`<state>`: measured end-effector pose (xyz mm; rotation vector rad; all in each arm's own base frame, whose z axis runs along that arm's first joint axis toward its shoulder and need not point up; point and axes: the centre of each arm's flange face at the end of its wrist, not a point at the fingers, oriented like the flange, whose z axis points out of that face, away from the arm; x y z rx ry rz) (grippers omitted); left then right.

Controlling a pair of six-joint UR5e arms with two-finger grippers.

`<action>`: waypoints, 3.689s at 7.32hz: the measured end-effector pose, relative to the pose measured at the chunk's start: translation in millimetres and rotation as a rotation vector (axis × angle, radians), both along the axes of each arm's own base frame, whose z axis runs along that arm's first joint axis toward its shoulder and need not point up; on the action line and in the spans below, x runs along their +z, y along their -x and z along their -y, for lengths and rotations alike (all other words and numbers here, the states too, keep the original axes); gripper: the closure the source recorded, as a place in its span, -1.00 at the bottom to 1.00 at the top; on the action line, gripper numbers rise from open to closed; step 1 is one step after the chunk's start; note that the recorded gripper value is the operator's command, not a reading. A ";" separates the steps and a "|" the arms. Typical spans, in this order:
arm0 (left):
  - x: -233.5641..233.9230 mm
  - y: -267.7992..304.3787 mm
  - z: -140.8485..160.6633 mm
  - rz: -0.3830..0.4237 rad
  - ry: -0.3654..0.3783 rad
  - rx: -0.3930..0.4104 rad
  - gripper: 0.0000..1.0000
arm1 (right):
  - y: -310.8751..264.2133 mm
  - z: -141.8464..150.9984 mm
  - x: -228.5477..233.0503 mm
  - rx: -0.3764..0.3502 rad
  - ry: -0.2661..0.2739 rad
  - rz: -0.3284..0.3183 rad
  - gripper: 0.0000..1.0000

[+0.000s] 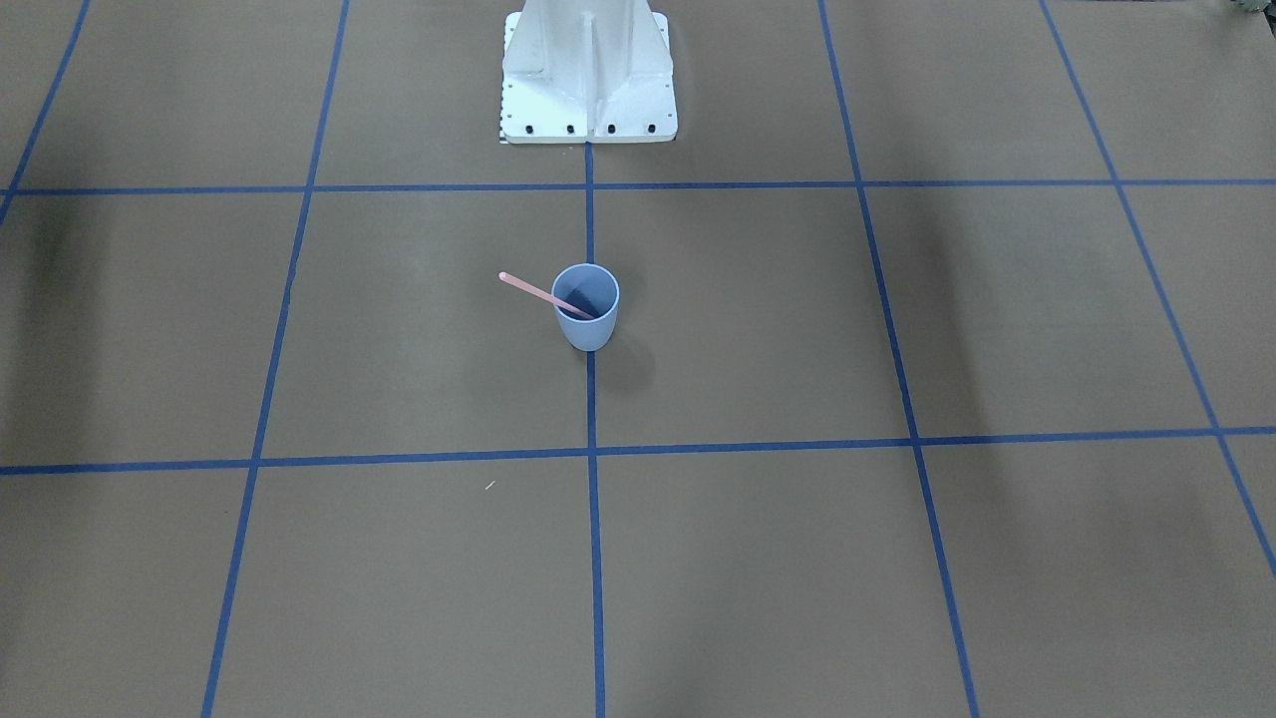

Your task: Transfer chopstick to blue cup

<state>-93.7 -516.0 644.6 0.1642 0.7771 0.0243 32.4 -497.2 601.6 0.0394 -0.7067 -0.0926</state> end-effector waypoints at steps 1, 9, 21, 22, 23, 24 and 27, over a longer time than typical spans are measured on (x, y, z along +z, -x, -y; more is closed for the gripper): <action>2.8 -1.6 -6.8 -0.016 -0.012 0.002 -0.97 | -3.5 -18.3 17.3 0.005 0.001 0.002 -1.00; 2.0 -4.8 -11.7 -0.068 -0.014 0.006 -0.97 | -5.2 -35.3 35.7 0.011 0.002 0.007 -1.00; -2.3 -2.0 -12.8 -0.071 -0.019 0.000 -0.97 | -5.4 -40.3 34.2 0.010 -0.058 0.013 -1.00; -2.3 -1.9 -12.8 -0.071 -0.019 0.000 -0.97 | -5.5 -42.8 35.9 0.011 -0.068 0.014 -1.00; -2.1 -1.9 -12.9 -0.071 -0.018 0.000 -0.97 | -5.6 -44.2 36.8 0.012 -0.072 0.015 -1.00; -1.7 -1.9 -13.2 -0.071 -0.018 0.000 -0.97 | -5.6 -44.6 37.0 0.012 -0.074 0.016 -1.00; -1.2 -1.8 -13.5 -0.070 -0.017 -0.001 -0.97 | -5.6 -45.3 37.1 0.011 -0.076 0.016 -1.00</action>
